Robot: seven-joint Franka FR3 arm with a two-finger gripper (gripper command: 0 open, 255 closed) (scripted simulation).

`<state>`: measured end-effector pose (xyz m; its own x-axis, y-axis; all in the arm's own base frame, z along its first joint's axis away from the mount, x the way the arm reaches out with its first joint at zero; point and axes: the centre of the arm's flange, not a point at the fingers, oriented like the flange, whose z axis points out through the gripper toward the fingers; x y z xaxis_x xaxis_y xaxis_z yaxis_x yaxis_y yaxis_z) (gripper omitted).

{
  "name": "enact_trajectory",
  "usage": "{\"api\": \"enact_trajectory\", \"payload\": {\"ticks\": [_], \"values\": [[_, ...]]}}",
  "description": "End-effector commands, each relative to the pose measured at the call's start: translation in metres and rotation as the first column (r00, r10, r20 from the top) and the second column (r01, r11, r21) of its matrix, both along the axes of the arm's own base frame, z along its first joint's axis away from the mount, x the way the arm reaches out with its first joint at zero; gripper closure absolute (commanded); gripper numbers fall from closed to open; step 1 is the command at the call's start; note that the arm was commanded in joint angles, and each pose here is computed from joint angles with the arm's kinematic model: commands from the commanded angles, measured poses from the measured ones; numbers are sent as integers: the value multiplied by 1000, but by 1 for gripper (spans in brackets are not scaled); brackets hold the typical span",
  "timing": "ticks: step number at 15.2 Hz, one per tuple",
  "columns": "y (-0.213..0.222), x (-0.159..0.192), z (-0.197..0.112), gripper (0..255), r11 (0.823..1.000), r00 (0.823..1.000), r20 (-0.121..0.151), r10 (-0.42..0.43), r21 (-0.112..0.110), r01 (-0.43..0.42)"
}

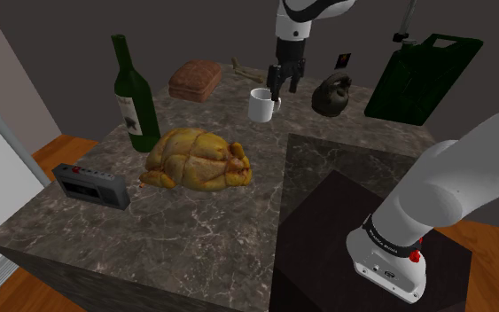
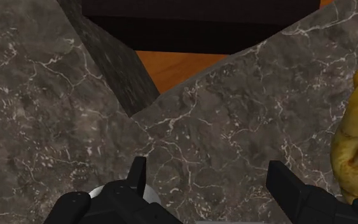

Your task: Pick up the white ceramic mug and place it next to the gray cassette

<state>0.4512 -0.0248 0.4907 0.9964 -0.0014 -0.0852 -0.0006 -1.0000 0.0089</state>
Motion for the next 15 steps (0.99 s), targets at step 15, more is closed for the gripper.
{"api": "enact_trajectory", "payload": {"ticks": [15], "values": [[-42,140,-86,0,1000,999,30,-14,-4,14]]}}
